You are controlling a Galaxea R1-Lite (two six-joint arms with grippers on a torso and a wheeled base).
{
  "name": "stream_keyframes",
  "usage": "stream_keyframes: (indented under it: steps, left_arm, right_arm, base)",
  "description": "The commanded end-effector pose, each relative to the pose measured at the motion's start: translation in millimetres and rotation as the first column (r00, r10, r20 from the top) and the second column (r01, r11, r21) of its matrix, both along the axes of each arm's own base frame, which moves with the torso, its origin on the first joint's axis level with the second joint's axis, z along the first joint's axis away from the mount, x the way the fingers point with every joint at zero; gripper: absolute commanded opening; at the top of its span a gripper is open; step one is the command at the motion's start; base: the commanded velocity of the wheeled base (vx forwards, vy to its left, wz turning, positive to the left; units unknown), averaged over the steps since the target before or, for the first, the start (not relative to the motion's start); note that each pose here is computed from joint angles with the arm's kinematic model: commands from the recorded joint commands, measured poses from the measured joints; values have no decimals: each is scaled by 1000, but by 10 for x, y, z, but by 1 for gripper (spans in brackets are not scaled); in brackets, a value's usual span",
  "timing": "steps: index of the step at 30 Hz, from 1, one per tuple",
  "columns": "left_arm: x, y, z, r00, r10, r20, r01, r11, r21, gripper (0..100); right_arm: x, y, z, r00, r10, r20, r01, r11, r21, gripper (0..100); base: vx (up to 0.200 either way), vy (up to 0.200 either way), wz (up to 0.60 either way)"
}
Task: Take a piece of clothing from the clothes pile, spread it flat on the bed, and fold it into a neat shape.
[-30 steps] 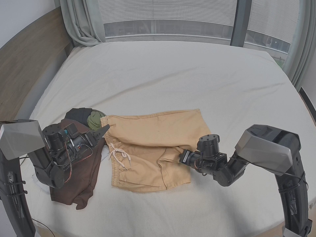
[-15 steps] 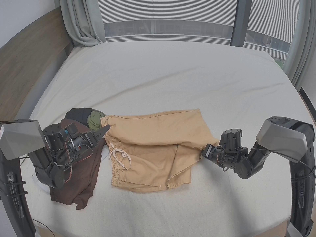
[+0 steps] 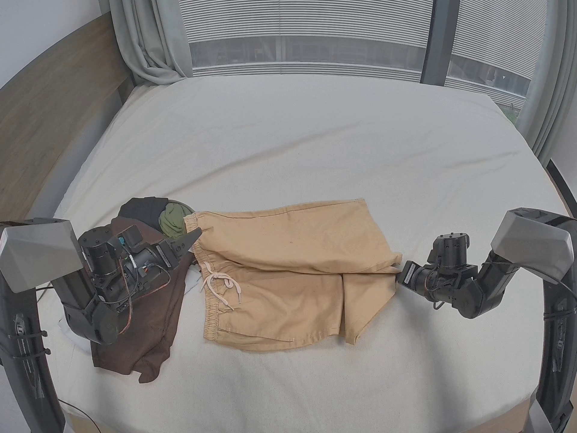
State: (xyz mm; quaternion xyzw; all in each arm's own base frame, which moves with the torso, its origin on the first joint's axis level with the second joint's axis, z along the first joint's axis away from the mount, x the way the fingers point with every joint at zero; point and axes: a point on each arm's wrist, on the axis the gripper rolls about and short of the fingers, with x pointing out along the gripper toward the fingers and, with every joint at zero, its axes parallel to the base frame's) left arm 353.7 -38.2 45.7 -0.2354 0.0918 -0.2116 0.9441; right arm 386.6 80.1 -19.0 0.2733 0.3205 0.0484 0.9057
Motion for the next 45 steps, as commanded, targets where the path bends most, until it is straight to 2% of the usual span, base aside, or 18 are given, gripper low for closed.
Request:
stream_keyframes:
  steps: [1, 10, 18, 19, 26, 32, 39, 42, 45]
  left_arm:
    - [-3, -5, 0, 1000, -1, -1, 1, 1000, 0, 100]
    - [-6, -10, -8, 1000, -1, -4, 1, 1000, 0, 100]
    - [0, -10, -28, 1000, -1, -7, 1, 1000, 2, 100]
    - [0, -10, -28, 1000, -1, -7, 1, 1000, 2, 100]
    - [1, -10, -39, 1000, 0, -11, 0, 1000, 2, 100]
    - [-12, -20, -49, 1000, -3, -17, 3, 1000, 3, 100]
    - [-55, -50, -99, 999, -18, -43, 18, 1000, 3, 100]
    - [-150, -44, -169, 994, -59, -90, 59, 998, -2, 100]
    - [-230, -45, -224, 989, -78, -128, 78, 997, -4, 100]
  right_arm:
    - [43, -178, 38, 1000, -24, 18, 25, 1000, -18, 0]
    - [94, -333, 26, 999, -1, 40, 4, 997, -72, 0]
    - [105, -317, 43, 997, 51, 62, -45, 995, -83, 0]
    - [113, -316, 62, 996, 51, 70, -45, 996, -83, 100]
    - [121, -448, 173, 990, 25, 138, -10, 994, -107, 100]
    - [-61, -480, 234, 989, 15, 148, 0, 995, -104, 100]
    - [-366, -323, 173, 987, 62, 149, -49, 995, -85, 100]
    - [-514, -157, 168, 982, 83, 171, -78, 996, -34, 100]
    - [-587, -79, 173, 975, 105, 194, -104, 994, -15, 100]
  base:
    - [0, 0, 0]
    - [0, 0, 0]
    - [0, 0, 0]
    - [0, 0, 0]
    - [0, 0, 0]
    - [0, 0, 0]
    - [0, 0, 0]
    - [0, 0, 0]
    - [0, 0, 0]
